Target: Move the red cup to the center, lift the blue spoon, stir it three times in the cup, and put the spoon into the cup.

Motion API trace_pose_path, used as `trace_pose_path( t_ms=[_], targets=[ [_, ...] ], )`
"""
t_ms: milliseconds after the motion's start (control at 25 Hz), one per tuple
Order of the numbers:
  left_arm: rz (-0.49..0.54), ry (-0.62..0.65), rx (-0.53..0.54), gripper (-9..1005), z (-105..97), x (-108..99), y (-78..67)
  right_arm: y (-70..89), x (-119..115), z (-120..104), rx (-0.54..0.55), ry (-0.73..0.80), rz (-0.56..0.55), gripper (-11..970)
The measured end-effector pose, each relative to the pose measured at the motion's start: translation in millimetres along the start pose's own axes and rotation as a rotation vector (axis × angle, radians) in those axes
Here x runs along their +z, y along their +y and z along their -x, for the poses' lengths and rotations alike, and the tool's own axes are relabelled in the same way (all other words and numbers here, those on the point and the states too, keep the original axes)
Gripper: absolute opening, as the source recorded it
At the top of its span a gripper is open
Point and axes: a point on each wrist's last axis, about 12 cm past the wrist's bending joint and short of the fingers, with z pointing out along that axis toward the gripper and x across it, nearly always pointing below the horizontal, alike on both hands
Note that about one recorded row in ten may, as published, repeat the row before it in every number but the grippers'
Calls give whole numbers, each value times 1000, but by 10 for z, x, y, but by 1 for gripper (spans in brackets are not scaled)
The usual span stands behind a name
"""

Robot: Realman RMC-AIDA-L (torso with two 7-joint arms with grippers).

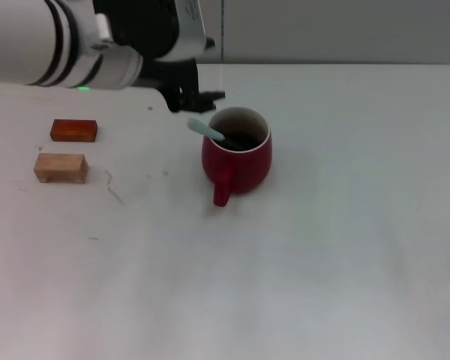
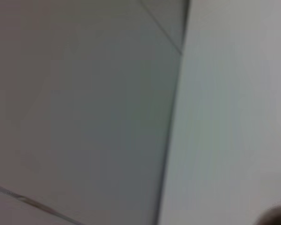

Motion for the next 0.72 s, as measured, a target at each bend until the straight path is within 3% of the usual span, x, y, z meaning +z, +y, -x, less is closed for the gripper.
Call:
trace_pose_path(
  t_ms=[120, 320, 440, 480, 720],
  targets=[
    [204, -98, -67, 573, -26, -121, 95, 1, -30, 21, 0, -15, -2, 668],
    [566, -344, -270, 801, -81, -430, 231, -15, -80, 60, -6, -42, -13, 668],
    [690, -438, -396, 825, -127, -569, 275, -35, -106, 87, -13, -60, -26, 668],
    [752, -488, -491, 833, -176, -637, 284, -52, -123, 107, -18, -73, -35, 668],
    [866, -520, -627, 849, -330, -696, 250, -68, -159, 135, -24, -90, -47, 668]
  ],
)
